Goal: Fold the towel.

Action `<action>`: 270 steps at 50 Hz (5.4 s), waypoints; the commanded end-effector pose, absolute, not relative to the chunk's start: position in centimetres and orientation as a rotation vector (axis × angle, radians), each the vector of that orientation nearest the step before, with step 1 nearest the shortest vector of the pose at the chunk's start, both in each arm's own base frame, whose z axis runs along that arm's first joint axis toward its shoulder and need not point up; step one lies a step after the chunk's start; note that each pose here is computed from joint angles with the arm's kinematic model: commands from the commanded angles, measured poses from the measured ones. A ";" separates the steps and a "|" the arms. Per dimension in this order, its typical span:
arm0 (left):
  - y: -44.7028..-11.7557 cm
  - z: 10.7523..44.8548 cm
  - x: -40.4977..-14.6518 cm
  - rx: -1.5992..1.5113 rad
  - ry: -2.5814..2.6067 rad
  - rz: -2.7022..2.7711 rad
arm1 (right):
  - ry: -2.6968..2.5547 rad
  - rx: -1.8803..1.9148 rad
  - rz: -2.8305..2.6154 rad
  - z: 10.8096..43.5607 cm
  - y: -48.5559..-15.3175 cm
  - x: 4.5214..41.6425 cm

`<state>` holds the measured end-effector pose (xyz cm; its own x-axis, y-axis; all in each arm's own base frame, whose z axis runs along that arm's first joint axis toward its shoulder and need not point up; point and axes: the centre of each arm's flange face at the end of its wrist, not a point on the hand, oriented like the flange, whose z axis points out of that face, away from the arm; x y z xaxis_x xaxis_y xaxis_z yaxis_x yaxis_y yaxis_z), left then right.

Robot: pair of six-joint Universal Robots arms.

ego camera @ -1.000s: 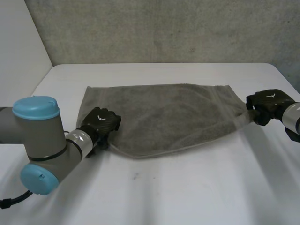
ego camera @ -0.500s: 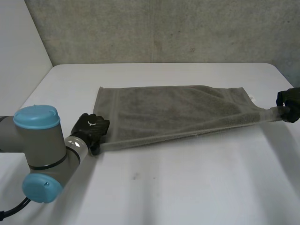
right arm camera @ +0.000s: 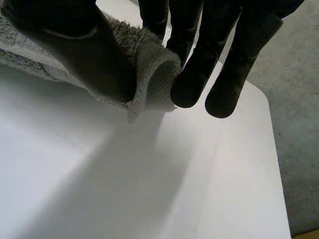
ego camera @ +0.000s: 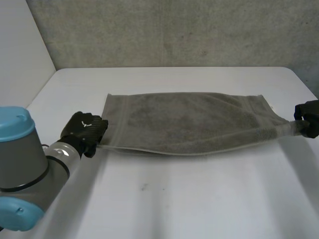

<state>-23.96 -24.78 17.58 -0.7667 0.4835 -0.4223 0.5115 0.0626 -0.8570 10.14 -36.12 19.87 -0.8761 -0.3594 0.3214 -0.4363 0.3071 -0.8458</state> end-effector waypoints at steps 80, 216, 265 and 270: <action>-38.1 12.9 -29.5 1.265 2.241 -1.741 | -2.381 0.791 1.527 15.6 -45.5 13.2; -28.5 22.8 -28.4 1.013 2.311 -2.120 | -2.101 1.563 2.163 20.3 -23.1 33.5; -25.5 22.0 -27.4 0.859 2.433 -2.099 | -1.837 1.842 1.996 18.1 -19.0 36.7; -25.7 22.1 -26.2 0.813 2.435 -2.086 | -1.654 2.178 1.806 13.5 -14.4 40.1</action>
